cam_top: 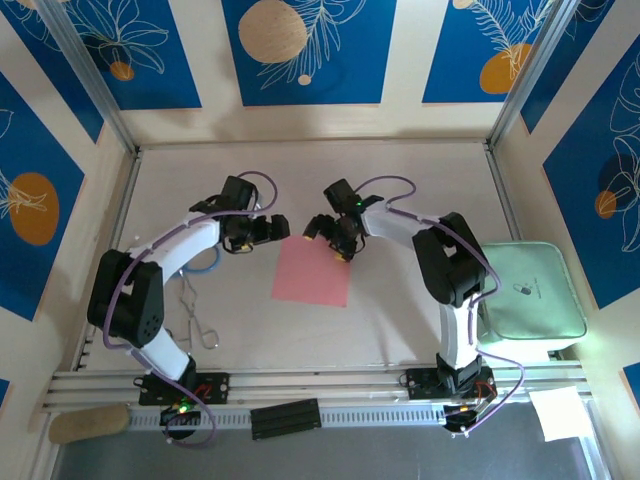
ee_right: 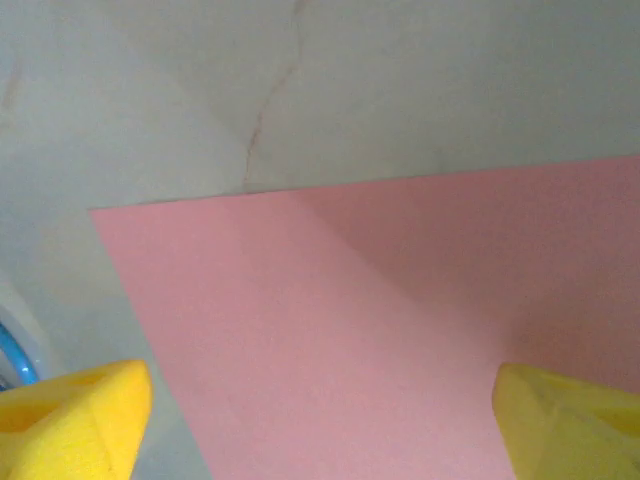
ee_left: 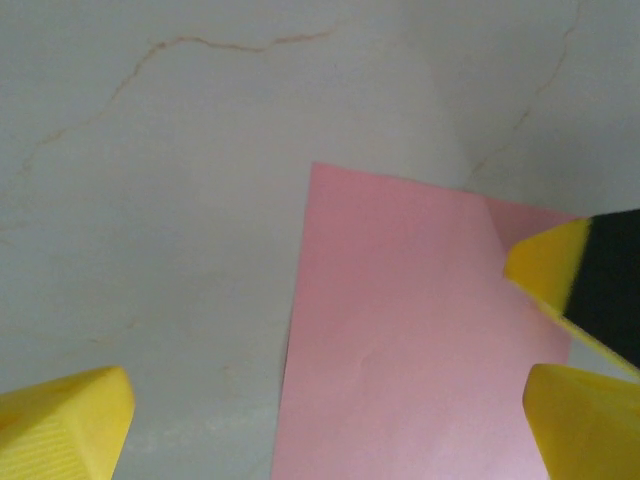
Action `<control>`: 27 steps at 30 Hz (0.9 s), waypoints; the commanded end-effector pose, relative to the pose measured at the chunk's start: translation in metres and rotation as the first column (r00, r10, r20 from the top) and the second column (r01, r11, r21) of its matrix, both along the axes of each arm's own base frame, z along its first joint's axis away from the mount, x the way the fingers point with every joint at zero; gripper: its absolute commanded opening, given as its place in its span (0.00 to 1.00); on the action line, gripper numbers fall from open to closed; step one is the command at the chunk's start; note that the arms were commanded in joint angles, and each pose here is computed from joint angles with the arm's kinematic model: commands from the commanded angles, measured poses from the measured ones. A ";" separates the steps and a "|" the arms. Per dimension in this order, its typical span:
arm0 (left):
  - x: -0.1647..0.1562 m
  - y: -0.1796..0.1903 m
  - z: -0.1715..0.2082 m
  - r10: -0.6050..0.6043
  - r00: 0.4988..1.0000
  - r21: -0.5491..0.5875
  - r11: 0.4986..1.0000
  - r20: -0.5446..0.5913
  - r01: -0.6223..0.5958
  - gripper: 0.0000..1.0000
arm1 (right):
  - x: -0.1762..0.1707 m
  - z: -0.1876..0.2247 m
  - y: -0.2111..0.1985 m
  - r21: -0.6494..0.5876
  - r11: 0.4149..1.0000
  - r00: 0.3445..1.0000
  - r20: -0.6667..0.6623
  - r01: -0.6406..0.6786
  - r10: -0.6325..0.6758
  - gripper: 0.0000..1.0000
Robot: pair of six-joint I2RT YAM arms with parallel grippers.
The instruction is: Fold a paper plane with a square sheet of paper (pick it up from the middle)
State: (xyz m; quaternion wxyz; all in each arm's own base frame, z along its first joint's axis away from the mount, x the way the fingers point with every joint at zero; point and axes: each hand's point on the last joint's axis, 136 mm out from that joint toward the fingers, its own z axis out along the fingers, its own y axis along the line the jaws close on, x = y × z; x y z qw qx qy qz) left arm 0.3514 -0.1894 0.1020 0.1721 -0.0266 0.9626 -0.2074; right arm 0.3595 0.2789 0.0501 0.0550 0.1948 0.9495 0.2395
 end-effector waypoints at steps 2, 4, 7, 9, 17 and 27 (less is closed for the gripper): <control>-0.019 -0.022 -0.004 -0.109 0.993 0.096 0.989 -0.048 0.113 0.99 | 0.018 0.066 -0.027 0.093 0.993 0.972 0.232 -0.066 0.042 0.93; -0.026 -0.032 -0.009 -0.135 0.988 0.141 0.979 -0.074 0.144 1.00 | 0.018 0.077 -0.047 0.086 0.993 0.950 0.309 -0.076 0.045 0.96; -0.036 -0.047 -0.018 -0.129 0.984 0.183 0.972 -0.122 0.150 0.99 | 0.015 0.080 -0.081 0.059 0.996 0.933 0.357 -0.063 0.038 0.99; -0.041 -0.061 -0.024 -0.122 0.982 0.188 0.971 -0.145 0.148 0.99 | 0.013 0.079 -0.100 0.049 0.998 0.930 0.367 -0.051 0.030 0.99; -0.048 -0.094 -0.047 -0.076 0.978 0.276 0.952 -0.196 0.130 0.95 | 0.008 0.068 -0.126 0.044 0.999 0.927 0.375 -0.029 0.010 0.99; -0.045 -0.115 -0.066 -0.091 0.965 0.385 0.904 -0.244 0.183 0.86 | 0.004 0.061 -0.132 0.067 0.998 0.934 0.358 -0.012 -0.013 1.00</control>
